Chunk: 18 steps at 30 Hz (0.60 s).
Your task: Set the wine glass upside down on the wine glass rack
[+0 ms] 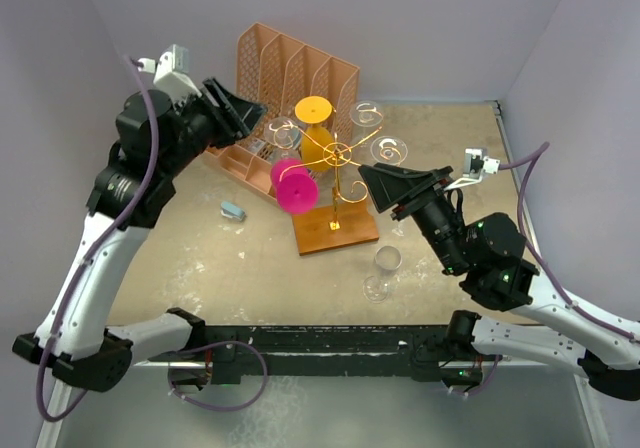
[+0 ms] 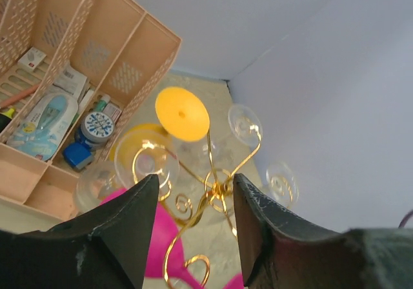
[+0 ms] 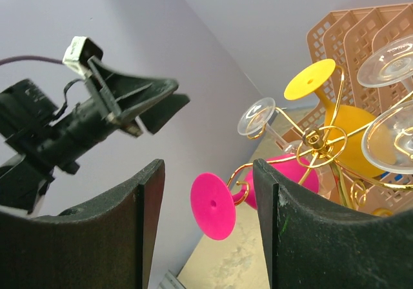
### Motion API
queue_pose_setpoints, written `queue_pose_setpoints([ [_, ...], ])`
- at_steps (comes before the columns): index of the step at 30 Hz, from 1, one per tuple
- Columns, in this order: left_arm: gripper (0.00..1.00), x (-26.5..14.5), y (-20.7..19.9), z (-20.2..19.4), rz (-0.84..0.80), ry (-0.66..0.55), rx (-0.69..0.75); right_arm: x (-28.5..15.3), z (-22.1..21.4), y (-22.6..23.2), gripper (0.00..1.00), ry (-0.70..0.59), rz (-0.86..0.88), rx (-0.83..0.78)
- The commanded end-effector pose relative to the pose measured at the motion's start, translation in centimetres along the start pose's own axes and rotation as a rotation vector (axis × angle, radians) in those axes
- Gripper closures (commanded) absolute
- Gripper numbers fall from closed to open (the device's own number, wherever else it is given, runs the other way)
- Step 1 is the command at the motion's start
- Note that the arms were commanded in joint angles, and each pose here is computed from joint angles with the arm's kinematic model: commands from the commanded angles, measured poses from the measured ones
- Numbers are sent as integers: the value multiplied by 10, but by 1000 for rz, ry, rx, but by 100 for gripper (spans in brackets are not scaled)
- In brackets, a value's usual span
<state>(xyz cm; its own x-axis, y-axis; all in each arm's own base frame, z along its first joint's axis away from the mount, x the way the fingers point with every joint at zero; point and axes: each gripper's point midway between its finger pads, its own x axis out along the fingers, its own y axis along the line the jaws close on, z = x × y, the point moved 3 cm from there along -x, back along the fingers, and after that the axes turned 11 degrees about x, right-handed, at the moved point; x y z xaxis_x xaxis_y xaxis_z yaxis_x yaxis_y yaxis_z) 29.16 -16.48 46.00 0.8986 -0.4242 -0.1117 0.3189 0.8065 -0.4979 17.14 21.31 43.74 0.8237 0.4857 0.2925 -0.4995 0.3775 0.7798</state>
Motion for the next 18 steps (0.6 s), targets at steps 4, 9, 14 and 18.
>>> queue_pose_setpoints([
  [4, 50, -52, -9, -61, -238, 218, 132, -1, 10, 8, 41, -42, 31, 44],
  [9, 47, -73, -18, -96, -399, 330, 96, 0, 11, 10, 41, -45, 33, 45],
  [14, 47, -74, -13, -107, -394, 359, 78, 0, 11, 10, 41, -46, 33, 44],
  [18, 52, -69, -10, -115, -397, 390, 69, 1, 10, 9, 41, -43, 29, 42],
])
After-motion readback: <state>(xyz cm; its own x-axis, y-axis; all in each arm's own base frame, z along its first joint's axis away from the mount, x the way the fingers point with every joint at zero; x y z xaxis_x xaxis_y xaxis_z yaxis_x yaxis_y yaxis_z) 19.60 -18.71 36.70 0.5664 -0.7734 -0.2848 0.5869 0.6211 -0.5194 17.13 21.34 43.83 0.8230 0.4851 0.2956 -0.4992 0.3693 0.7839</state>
